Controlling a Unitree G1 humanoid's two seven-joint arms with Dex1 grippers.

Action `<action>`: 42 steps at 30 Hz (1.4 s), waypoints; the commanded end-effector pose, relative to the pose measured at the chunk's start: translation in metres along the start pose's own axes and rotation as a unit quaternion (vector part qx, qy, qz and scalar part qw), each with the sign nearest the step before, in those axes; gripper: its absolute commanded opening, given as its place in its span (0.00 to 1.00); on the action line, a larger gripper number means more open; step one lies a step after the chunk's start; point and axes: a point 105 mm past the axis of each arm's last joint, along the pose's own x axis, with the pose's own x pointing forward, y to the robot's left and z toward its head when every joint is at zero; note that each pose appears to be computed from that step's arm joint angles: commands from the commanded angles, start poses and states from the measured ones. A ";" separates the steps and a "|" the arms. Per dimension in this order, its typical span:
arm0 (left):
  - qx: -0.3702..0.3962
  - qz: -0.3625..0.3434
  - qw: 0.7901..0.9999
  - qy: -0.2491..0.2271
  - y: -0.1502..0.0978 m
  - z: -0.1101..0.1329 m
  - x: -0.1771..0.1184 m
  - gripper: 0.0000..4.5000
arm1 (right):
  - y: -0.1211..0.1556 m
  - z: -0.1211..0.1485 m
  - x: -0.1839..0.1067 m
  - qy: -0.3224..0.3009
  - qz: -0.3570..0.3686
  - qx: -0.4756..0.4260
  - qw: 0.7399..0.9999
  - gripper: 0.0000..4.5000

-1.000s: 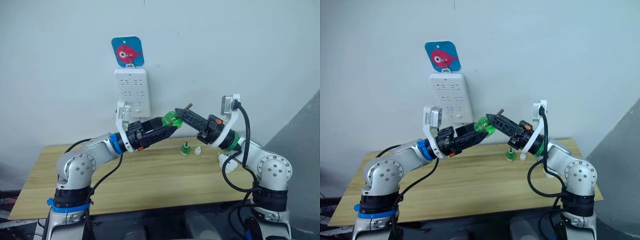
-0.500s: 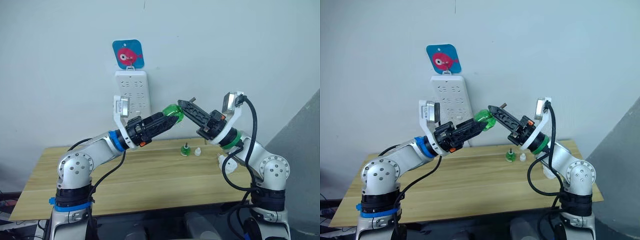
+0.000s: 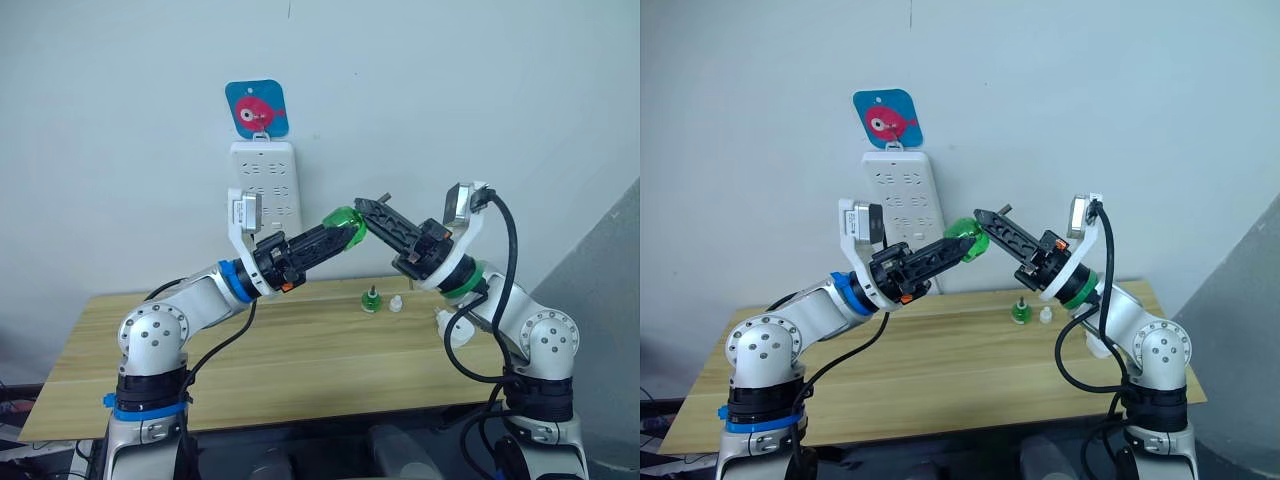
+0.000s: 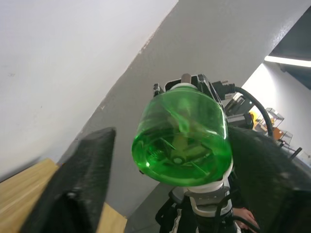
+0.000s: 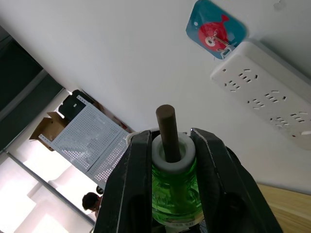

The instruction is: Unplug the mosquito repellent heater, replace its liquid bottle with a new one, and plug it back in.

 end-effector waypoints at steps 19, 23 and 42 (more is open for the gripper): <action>0.018 0.004 1.000 -0.024 0.002 0.007 -0.001 0.52 | 0.010 0.006 -0.003 -0.023 0.017 -0.003 1.000 0.67; 0.019 0.011 1.000 -0.018 0.005 0.005 -0.004 0.52 | -0.002 0.011 -0.016 -0.025 -0.027 -0.025 0.999 1.00; 0.184 0.082 0.963 0.177 0.041 -0.062 -0.040 0.52 | -0.139 0.025 -0.153 0.347 -0.413 -0.399 0.742 1.00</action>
